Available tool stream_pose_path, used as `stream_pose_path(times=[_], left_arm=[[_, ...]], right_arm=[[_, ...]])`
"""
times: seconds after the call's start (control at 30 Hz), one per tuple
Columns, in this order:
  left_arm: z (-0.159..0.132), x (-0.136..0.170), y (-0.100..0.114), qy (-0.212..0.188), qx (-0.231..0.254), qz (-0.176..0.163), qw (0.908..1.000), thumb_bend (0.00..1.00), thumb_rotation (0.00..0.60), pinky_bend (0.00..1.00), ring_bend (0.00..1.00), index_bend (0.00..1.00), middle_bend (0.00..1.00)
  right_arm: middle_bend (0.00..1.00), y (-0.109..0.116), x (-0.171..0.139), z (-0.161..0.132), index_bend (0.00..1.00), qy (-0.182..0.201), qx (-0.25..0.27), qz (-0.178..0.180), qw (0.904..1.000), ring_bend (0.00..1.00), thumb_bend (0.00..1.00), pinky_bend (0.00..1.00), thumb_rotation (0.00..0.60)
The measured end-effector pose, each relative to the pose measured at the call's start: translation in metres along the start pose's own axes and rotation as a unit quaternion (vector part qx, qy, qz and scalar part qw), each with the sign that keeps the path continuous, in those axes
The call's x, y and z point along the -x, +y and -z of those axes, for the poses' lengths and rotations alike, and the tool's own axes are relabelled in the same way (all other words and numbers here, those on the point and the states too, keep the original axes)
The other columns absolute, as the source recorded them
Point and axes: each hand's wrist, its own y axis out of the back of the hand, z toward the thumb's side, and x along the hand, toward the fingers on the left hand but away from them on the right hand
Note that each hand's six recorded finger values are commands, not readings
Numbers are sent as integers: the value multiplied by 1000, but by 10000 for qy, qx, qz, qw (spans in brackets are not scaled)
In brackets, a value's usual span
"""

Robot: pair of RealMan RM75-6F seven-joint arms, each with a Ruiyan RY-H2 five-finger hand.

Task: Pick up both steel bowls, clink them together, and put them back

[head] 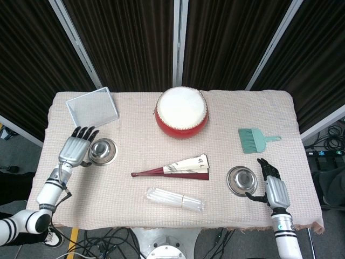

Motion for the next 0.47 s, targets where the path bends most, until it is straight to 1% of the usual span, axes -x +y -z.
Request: stream_pose_path(times=[0.07, 0.13, 0.23, 0.3, 0.47], left_arm=[[6, 13, 2, 144, 135, -115, 9997, 35, 600, 45, 0, 0, 0], [15, 32, 3, 356, 309, -271, 9985, 33, 600, 45, 0, 0, 0], [31, 62, 2, 726, 563, -561, 9942, 31, 600, 47, 0, 4, 8], [43, 88, -3, 1017, 738, -774, 9891, 28, 600, 48, 0, 12, 25], [61, 154, -21, 1550, 999, -1257, 9748, 21, 600, 57, 0, 32, 48]], right_arm=[[0, 0, -3, 1, 0, 91, -13, 5, 10000, 0, 20, 0, 600], [0, 1, -6, 5, 0, 167, -140, 24, 9998, 0, 20, 0, 600], [0, 3, -9, 12, 0, 182, -363, 133, 9991, 0, 20, 0, 600], [0, 3, -10, 15, 0, 192, -480, 204, 9985, 0, 19, 0, 600], [0, -1, -13, 17, 0, 266, -570, 290, 9976, 0, 2, 0, 600]])
